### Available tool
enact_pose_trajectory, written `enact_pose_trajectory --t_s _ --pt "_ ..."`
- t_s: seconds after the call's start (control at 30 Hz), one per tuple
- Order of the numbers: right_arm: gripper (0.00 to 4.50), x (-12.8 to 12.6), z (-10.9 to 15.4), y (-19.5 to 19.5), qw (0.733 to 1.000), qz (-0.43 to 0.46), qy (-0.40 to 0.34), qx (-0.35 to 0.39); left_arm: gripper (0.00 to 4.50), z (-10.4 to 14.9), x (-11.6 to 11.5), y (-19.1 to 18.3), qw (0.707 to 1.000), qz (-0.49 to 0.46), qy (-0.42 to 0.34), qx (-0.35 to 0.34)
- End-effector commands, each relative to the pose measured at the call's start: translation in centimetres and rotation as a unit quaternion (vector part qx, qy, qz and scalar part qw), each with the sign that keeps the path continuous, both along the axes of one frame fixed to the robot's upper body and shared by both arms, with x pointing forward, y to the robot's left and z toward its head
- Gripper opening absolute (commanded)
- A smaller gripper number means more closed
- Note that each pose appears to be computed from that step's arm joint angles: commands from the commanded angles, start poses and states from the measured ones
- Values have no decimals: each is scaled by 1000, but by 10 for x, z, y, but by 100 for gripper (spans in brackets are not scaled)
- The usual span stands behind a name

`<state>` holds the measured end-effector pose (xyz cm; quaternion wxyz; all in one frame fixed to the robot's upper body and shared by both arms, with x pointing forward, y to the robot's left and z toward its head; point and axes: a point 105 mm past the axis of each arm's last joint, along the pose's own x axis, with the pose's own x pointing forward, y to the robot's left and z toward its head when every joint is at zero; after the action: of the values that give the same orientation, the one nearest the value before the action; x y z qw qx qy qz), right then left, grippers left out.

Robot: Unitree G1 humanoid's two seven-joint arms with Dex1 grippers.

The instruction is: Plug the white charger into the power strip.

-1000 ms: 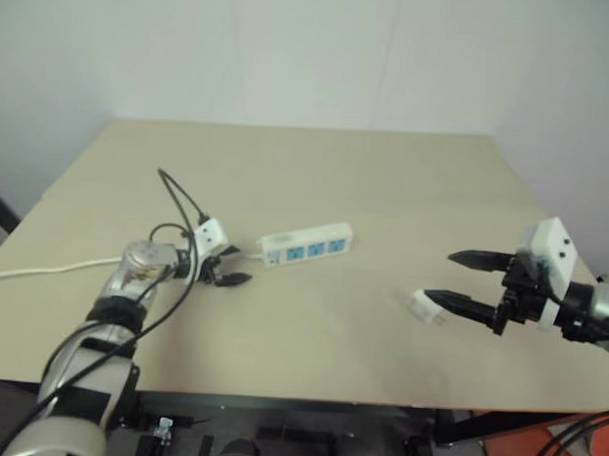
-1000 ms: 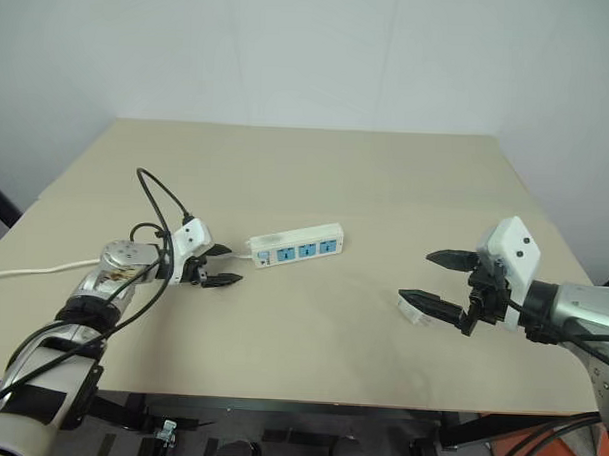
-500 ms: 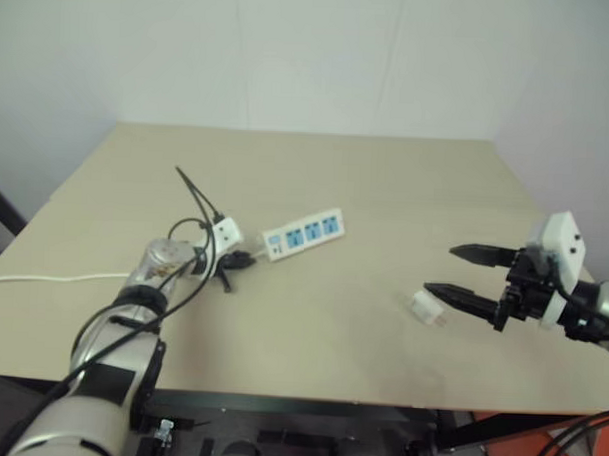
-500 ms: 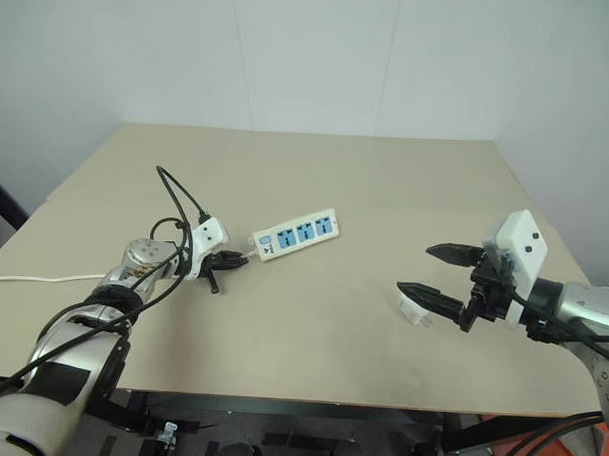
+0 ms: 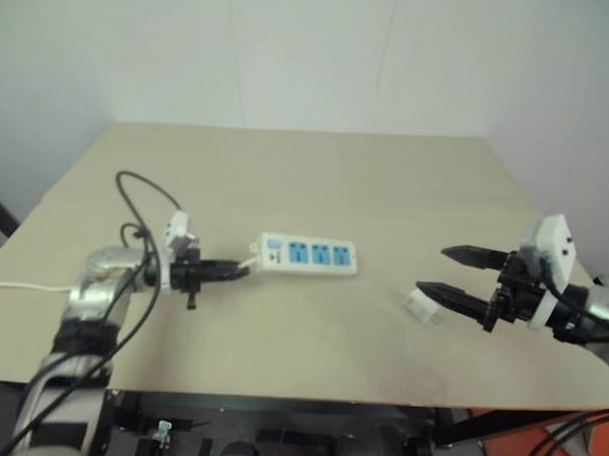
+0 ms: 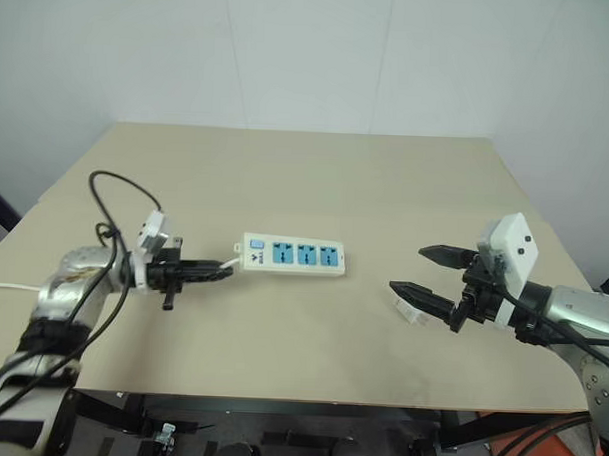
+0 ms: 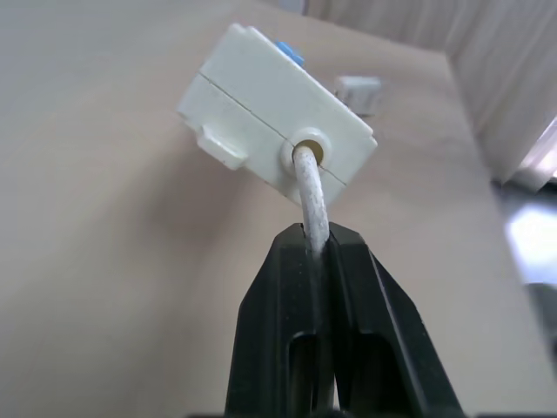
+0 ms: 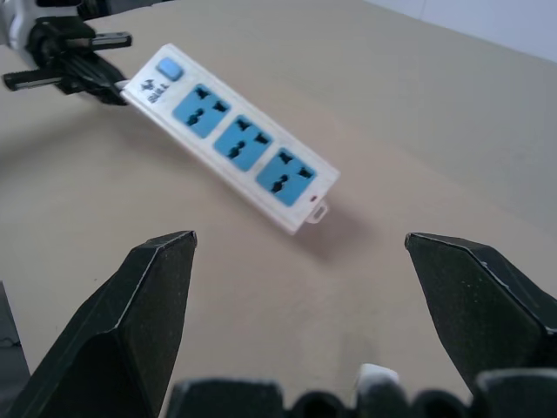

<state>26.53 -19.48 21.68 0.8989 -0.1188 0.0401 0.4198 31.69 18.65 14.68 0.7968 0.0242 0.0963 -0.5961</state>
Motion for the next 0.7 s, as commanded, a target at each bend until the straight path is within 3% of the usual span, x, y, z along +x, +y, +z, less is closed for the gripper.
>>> enact_pose_trajectory --t_s 0.03,0.23,0.4,0.5,0.6,0.7 --pt "450 1 8 5 1000 11 -18 3 1 4 -17 6 1000 9 25 -4" --pt "450 4 8 8 1000 18 -16 1 186 -40 -32 3 994 52 93 27" --pt "450 3 9 10 1000 20 -17 2 347 -48 -32 3 990 75 112 30" --pt "450 3 10 11 1000 20 -17 3 442 -31 -25 10 992 93 79 16" --pt "450 2 10 11 1000 20 -17 3 447 13 -21 10 995 83 11 -44" --pt "450 2 10 12 1000 21 -16 6 447 32 -21 3 993 84 -56 -58"
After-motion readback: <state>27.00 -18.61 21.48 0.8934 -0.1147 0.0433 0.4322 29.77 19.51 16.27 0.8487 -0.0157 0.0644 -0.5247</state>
